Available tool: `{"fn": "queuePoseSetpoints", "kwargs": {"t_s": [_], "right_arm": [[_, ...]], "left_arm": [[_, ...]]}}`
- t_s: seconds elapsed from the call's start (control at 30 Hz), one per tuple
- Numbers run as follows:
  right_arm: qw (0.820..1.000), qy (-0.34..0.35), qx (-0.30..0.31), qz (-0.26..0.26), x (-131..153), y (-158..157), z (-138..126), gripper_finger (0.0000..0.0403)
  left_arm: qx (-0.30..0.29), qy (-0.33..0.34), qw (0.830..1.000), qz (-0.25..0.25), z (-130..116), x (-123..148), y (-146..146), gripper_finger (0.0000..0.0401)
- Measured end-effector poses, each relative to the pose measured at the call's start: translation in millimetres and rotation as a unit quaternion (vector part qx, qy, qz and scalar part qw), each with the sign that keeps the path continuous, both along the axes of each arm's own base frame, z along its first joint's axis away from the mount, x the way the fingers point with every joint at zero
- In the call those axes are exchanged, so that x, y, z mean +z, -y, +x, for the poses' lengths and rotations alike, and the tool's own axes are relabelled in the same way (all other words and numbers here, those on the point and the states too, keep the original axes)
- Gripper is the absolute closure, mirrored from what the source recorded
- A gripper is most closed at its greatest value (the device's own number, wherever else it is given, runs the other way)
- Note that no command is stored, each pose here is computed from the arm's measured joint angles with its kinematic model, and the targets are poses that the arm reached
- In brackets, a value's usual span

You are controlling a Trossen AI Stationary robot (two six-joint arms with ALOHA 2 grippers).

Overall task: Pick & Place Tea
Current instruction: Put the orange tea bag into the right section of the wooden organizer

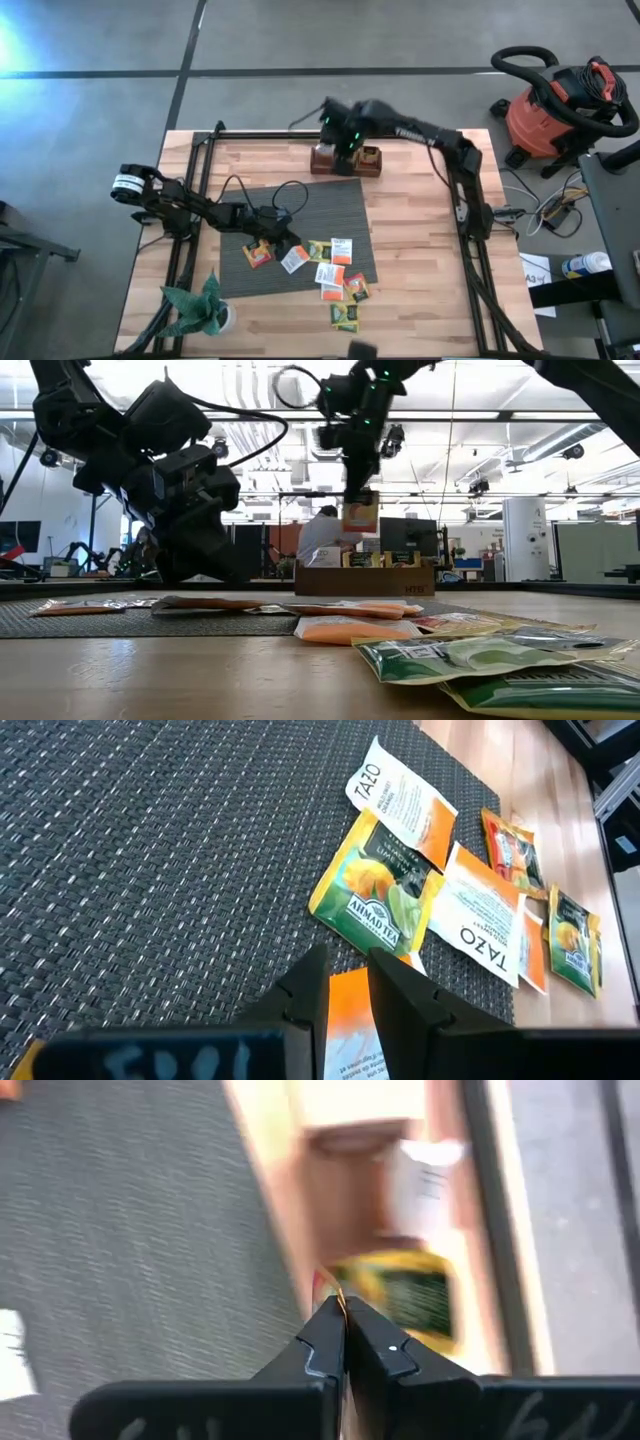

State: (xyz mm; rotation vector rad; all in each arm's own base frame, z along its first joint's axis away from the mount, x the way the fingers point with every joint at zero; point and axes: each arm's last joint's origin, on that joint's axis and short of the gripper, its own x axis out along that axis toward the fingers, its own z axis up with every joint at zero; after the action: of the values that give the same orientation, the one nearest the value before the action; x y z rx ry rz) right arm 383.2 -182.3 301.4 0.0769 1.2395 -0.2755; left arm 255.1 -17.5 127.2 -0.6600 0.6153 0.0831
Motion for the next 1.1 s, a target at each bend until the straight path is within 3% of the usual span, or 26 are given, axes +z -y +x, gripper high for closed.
{"fn": "queuePoseSetpoints", "kwargs": {"t_s": [0.13,0.33,0.77,1.1], "right_arm": [[0.999,-0.036,-0.019,0.008,3.2,32.3,-26.0,0.0394],[0.996,-0.063,-0.029,0.056,-10.4,49.9,-44.9,0.0394],[0.993,-0.099,0.035,0.060,-60.6,52.3,-48.8,0.0394],[0.996,-0.070,0.033,0.035,-62.8,58.3,-43.9,0.0394]], "left_arm": [[0.001,-0.001,1.000,-0.001,-0.4,-0.4,0.0,0.0332],[0.015,-0.001,1.000,0.008,-0.6,-0.8,-0.9,0.0332],[0.037,-0.001,0.999,0.021,-0.7,-1.0,-2.4,0.0332],[0.045,-0.002,0.999,0.012,-0.8,-1.0,-2.5,0.0332]]}}
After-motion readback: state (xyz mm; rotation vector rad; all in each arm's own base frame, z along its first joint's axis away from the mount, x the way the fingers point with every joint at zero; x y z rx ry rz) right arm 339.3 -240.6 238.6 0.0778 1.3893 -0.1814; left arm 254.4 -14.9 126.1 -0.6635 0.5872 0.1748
